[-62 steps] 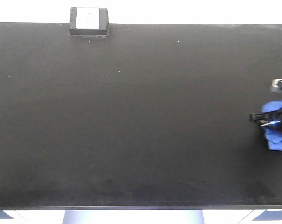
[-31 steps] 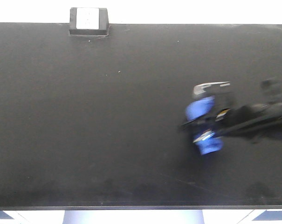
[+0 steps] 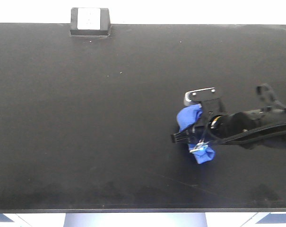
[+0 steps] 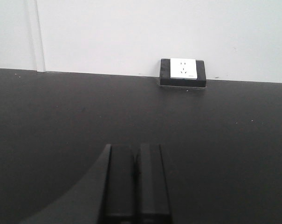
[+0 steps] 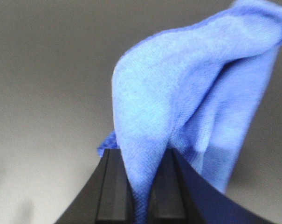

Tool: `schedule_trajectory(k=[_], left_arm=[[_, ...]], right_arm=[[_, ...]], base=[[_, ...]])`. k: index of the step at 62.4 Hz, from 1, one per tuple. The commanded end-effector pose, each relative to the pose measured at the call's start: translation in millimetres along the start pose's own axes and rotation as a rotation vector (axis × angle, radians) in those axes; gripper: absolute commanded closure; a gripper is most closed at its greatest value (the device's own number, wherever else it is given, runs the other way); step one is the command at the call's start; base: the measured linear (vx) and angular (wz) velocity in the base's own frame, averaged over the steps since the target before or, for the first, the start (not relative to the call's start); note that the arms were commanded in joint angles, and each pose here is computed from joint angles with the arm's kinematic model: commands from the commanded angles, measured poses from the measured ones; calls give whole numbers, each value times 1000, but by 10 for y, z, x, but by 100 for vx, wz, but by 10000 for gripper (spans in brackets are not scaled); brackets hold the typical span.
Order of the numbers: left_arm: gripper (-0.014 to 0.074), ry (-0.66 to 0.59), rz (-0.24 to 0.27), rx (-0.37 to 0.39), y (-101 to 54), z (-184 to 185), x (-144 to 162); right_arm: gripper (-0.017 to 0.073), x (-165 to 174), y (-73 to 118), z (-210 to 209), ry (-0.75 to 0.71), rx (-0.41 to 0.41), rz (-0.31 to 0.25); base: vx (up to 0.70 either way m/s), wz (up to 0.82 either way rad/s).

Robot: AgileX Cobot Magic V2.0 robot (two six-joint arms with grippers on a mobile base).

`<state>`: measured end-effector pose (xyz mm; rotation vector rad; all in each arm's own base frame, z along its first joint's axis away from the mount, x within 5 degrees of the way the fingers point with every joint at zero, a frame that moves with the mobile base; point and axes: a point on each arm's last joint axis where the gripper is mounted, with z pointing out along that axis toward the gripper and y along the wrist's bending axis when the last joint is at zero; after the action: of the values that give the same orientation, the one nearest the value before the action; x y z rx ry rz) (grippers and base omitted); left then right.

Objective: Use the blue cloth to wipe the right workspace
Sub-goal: 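Lower the blue cloth onto the counter with the right gripper, then open the right gripper and withdraw it from the cloth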

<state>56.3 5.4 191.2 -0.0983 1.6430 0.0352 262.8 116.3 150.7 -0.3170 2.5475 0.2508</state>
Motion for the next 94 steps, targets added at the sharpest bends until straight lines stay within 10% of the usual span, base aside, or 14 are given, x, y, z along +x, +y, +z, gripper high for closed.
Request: schedule_trajectory(k=[1,21,67,79,94], left_arm=[[599,-64,-7,18,-12,5,23],[599,-64,-7,18,-12,5,23],[599,-64,-7,18,-12,5,23],[599,-64,-7,18,-12,5,23],[599,-64,-7,18,-12,5,23]], right_arm=[[298,-195,-56,-249,-116,2,16],[51,-244,-111,-750,-167,0,13],[53,-97,-40,-1887,-413,-44,-33],[202,107,-165,-2032,-495,81,-162],[562,841,-483,-2146,-749,307,-37]], base=[[0,0],[0,0],[0,0],[0,0],[0,0]])
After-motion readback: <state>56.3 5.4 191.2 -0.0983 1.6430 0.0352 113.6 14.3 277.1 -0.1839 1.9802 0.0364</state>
